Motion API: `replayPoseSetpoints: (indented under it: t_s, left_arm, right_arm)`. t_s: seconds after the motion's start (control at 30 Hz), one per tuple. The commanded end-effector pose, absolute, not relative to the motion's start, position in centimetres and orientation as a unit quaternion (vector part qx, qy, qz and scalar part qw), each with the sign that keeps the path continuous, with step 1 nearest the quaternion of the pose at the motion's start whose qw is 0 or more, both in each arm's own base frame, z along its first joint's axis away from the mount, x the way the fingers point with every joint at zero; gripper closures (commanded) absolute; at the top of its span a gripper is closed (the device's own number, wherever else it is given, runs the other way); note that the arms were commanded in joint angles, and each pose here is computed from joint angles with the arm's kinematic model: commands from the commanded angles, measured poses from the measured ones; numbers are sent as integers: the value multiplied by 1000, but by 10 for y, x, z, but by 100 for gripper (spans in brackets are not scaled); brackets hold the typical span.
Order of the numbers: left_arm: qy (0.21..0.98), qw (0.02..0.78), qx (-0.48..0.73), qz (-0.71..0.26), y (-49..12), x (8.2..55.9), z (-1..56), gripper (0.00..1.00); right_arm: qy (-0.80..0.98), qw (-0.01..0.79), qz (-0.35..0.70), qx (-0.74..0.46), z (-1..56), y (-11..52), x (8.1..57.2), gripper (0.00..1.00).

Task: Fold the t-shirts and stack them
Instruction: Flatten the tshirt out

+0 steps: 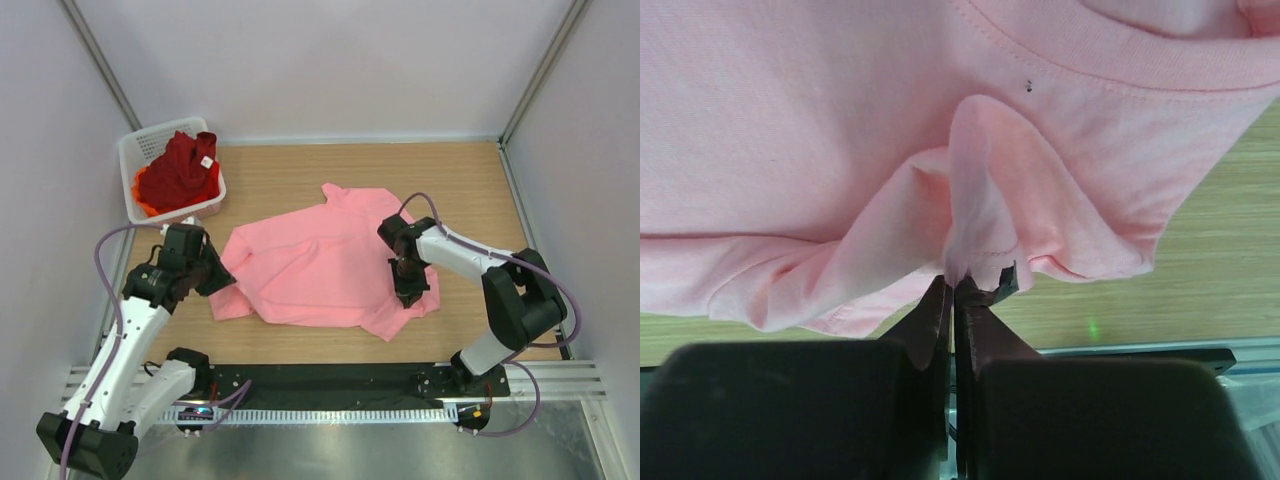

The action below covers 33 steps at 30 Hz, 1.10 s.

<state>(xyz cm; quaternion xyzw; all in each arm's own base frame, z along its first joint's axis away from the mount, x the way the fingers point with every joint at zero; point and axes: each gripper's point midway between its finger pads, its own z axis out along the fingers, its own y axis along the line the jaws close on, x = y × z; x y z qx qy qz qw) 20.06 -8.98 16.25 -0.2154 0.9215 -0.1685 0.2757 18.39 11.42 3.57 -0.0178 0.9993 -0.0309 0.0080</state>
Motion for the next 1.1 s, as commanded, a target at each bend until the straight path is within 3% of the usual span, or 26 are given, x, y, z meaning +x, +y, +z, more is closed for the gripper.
replayPoseSetpoints:
  t_s: [0.0, 0.47, 0.67, 0.77, 1.07]
  left_arm:
    - [915, 289, -218, -179, -91, 202, 171, 100]
    - [902, 341, -214, -157, -76, 208, 209, 100]
    - [881, 400, -217, -133, -60, 216, 258, 100]
    - [861, 439, -224, -129, -51, 219, 295, 100]
    - [784, 559, -237, -132, -29, 218, 397, 100]
  right_arm:
    - [998, 42, -40, -12, 52, 115, 199, 98]
    - [975, 202, 26, 89, 185, 101, 255, 99]
    - [918, 341, 111, 168, 294, 84, 292, 99]
    - [850, 453, 162, 213, 385, 75, 304, 99]
    - [696, 628, 243, 250, 542, 53, 275, 99]
